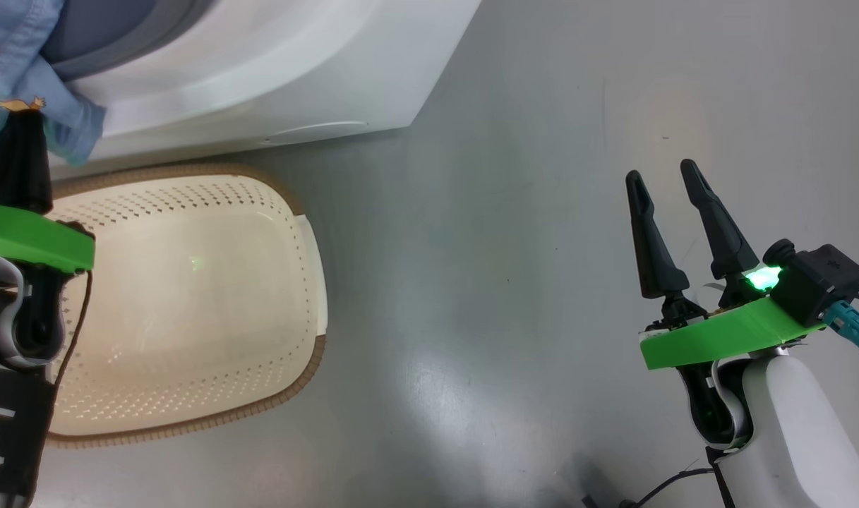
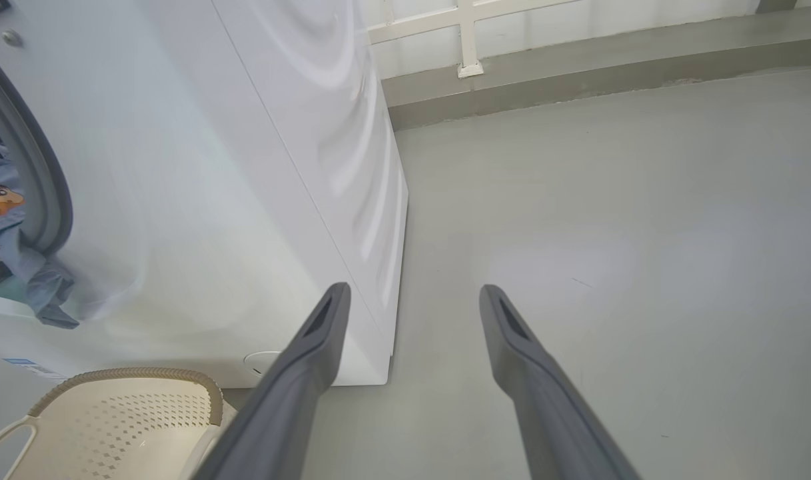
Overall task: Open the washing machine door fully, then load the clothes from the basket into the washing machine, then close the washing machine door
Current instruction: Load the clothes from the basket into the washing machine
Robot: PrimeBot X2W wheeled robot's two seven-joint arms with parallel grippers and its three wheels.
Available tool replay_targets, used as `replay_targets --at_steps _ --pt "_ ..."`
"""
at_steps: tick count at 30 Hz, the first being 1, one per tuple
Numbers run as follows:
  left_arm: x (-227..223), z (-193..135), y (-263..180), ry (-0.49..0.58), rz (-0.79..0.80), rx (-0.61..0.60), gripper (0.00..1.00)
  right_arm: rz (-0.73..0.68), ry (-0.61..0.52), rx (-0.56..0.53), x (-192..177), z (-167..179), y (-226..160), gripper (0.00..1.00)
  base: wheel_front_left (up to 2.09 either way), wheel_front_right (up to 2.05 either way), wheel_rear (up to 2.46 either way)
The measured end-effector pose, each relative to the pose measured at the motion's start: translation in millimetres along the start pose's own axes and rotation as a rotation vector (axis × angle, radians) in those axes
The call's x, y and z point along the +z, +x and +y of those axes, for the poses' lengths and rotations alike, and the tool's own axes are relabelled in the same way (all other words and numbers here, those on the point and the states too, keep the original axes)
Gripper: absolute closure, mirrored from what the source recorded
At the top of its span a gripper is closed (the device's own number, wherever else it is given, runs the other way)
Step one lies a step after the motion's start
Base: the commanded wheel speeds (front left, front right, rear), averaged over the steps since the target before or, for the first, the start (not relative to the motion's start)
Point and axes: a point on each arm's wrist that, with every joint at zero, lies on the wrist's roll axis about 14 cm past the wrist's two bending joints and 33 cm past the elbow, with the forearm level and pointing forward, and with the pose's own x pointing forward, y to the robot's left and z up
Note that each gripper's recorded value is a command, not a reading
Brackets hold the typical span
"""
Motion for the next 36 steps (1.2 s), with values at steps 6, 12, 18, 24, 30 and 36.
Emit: replay_targets --at_steps 6,12,18,24,30,36 --pt "9.5 2.2 -2.4 -0.022 -0.036 0.015 1.00 -0.001 0.003 0.001 -0.2 0.7 0.9 0.00 0.00 0.00 0.00" --pt "47.3 -1.2 -3.9 -0.019 -0.169 0.010 1.00 -0.003 0.009 0.006 -0.6 3.2 2.4 0.00 0.00 0.00 0.00" --pt "66.5 -7.5 -5.1 0.015 -0.223 -0.011 1.00 -0.007 0.012 0.013 0.5 6.1 3.4 0.00 0.00 0.00 0.00" --pt "78.0 -14.3 5.6 0.061 -0.238 -0.038 1.00 -0.005 0.012 0.013 -0.7 6.3 3.7 0.00 0.00 0.00 0.00" --pt "90.9 -17.7 28.3 0.116 -0.236 -0.051 1.00 -0.001 0.013 0.009 -1.7 5.2 2.9 0.00 0.00 0.00 0.00" --pt "92.4 -16.0 46.6 0.142 -0.207 -0.034 1.00 0.000 0.014 0.007 -1.9 5.2 2.0 0.00 0.00 0.00 0.00"
